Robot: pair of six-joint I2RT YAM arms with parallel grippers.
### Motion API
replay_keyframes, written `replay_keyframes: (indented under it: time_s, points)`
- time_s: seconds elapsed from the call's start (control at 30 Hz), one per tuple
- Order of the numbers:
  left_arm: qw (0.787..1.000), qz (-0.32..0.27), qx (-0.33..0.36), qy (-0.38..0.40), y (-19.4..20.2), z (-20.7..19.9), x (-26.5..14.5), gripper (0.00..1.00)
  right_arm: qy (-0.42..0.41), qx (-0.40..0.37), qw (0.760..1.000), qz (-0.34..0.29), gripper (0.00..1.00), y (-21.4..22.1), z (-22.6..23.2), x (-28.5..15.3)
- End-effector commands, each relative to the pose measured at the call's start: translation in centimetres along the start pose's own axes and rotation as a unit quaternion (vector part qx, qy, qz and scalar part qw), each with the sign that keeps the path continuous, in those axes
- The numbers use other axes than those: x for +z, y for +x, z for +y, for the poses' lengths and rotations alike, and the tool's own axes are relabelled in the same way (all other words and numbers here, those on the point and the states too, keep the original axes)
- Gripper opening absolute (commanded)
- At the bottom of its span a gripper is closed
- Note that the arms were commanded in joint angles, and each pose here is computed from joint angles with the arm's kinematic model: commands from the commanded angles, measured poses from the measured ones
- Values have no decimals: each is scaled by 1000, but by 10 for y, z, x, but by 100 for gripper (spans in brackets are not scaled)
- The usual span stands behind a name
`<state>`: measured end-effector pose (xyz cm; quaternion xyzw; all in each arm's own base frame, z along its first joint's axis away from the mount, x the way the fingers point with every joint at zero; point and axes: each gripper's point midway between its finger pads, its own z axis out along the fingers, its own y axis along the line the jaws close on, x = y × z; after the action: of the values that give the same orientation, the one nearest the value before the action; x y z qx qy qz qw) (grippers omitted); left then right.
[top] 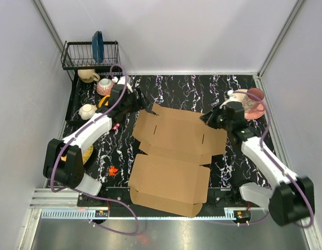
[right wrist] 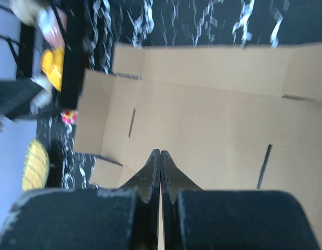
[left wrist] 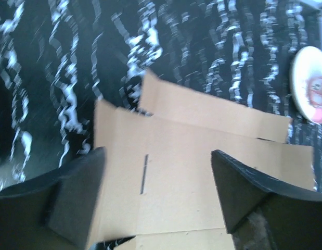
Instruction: Fold the paper box
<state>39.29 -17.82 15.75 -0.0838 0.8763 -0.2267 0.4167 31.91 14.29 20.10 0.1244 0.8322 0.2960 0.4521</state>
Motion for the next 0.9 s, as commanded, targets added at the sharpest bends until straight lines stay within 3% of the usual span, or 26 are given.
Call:
replay_keyframes:
  time_s: [0.0,0.07,0.13,0.2,0.37,0.53,0.87]
  points:
    - [993,-30,7,118,-50,-65,0,76,-63,26,993,99,0,54,7,41]
    - [996,-3,2,84,-41,-53,21,65,-59,22,992,112,0,65,2,48]
    - [999,-2,-10,48,-42,-41,37,62,-44,22,991,125,0,76,-9,55]
    - [999,0,-11,44,-45,-42,45,65,-40,22,990,135,0,83,-14,60]
    - [998,31,31,36,-32,-42,70,85,-33,25,988,152,0,95,-21,69]
    - [996,58,65,-18,-10,-20,90,82,-30,26,986,163,0,103,-25,78]
    - [993,64,97,-20,-5,-24,118,71,-25,19,985,170,0,105,-29,83]
